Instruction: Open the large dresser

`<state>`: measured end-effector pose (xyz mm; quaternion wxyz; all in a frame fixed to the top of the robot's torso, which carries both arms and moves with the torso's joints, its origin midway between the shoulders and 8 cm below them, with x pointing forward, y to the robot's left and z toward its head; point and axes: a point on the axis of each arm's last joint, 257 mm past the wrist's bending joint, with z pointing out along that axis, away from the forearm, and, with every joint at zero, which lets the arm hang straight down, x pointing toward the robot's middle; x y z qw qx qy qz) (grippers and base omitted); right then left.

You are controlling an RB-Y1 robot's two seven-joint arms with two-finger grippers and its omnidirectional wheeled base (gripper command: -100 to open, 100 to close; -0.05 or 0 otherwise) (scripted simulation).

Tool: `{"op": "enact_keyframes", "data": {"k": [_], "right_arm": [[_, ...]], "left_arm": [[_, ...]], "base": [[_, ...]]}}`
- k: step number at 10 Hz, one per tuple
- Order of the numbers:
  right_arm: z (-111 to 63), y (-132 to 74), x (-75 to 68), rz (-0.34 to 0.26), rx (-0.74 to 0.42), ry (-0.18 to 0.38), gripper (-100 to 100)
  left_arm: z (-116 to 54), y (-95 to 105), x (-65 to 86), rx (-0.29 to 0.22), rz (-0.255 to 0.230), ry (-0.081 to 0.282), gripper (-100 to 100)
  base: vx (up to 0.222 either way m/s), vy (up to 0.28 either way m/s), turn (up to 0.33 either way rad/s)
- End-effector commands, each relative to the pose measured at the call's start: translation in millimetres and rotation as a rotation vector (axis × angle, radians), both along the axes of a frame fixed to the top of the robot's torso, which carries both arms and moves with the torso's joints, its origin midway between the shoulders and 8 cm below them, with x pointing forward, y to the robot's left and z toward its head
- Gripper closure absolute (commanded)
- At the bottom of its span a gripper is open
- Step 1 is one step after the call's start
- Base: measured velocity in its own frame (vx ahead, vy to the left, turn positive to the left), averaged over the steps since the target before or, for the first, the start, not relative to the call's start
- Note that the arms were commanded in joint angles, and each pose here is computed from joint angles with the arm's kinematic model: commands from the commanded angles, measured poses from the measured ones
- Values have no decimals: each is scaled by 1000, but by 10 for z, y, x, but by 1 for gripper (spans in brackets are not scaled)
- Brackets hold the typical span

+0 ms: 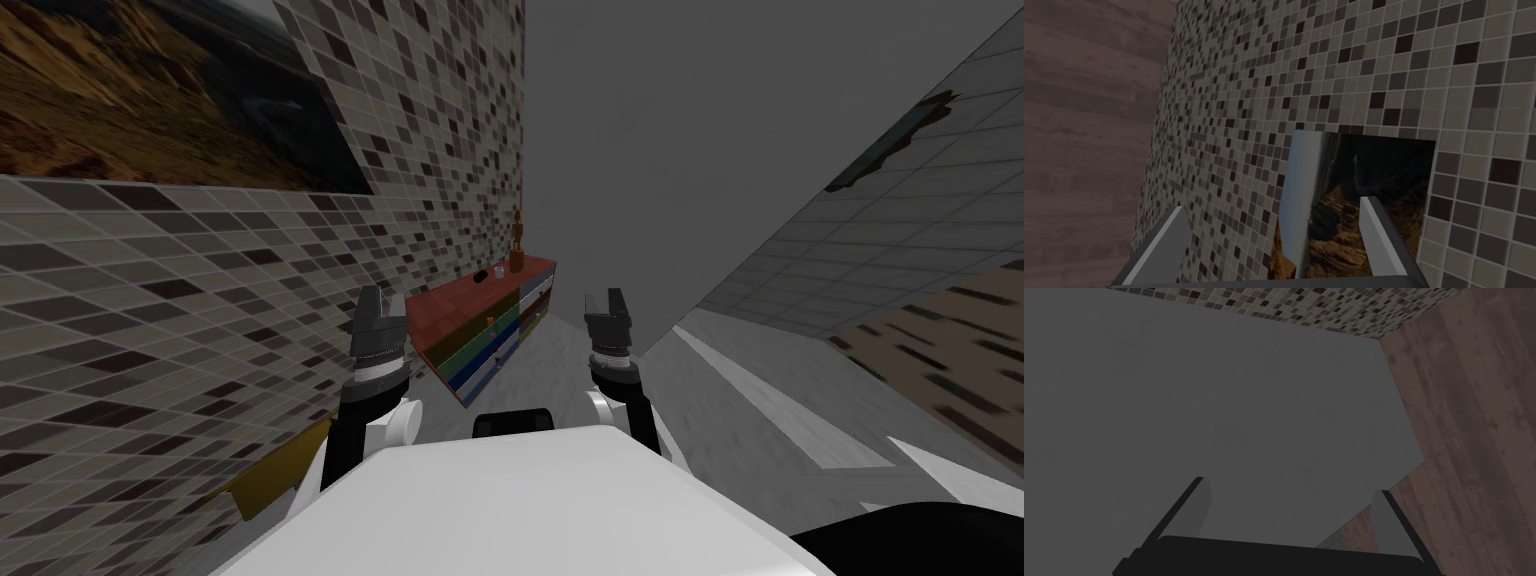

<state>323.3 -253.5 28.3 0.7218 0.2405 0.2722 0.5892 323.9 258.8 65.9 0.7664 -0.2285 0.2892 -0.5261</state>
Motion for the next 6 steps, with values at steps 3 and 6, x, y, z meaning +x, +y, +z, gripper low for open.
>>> {"op": "enact_keyframes", "data": {"k": [3,6], "right_arm": [[1,0,0,0,0,0,0],[1,0,-1,0,0,0,0]], "left_arm": [[1,0,0,0,0,0,0],[1,0,-1,0,0,0,0]], "base": [[0,0,0],[0,0,0]]}}
